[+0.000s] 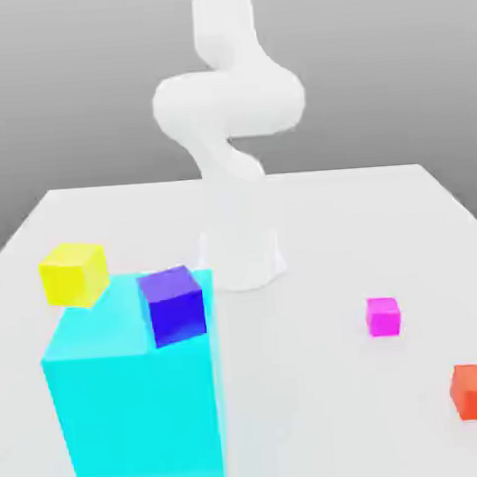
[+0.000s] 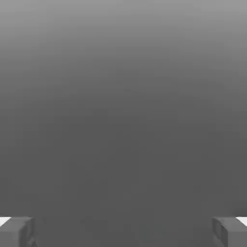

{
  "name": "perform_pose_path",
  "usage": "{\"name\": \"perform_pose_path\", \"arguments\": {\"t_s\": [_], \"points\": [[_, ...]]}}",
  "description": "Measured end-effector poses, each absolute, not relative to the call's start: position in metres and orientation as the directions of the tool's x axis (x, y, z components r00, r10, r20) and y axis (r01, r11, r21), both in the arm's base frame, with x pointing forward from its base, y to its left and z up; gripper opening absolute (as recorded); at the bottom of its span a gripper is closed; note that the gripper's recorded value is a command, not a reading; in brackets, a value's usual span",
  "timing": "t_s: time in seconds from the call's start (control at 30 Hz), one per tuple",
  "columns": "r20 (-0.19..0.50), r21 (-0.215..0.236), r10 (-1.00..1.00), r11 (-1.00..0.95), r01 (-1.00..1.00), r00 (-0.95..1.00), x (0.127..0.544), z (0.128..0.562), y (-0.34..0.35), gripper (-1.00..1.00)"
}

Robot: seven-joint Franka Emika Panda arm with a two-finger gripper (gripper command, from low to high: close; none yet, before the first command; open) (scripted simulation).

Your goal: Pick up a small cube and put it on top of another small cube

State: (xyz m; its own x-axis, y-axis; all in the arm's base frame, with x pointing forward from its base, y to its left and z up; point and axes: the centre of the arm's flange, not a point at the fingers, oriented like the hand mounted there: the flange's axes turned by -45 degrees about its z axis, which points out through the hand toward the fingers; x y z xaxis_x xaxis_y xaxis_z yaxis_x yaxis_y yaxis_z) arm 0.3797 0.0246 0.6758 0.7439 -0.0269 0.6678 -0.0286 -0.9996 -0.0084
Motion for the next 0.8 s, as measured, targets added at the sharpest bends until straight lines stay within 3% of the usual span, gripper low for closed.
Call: {"name": "perform_pose_path", "arguments": {"t_s": [0.2, 0.4, 0.57, 0.8], "points": [[0.539, 0.003, -0.05, -0.998, -0.061, 0.841, 0.442, 0.577, 0.087, 0.0], [0.407, 0.013, -0.064, -0.997, -0.076, 0.911, 0.47, 0.469, 0.15, 0.0], [0.29, 0.017, -0.069, -0.997, -0.077, 0.954, 0.467, 0.377, 0.202, 0.0], [0.111, 0.008, -0.08, -0.997, -0.081, 0.991, 0.425, 0.256, 0.268, 0.0]]}}
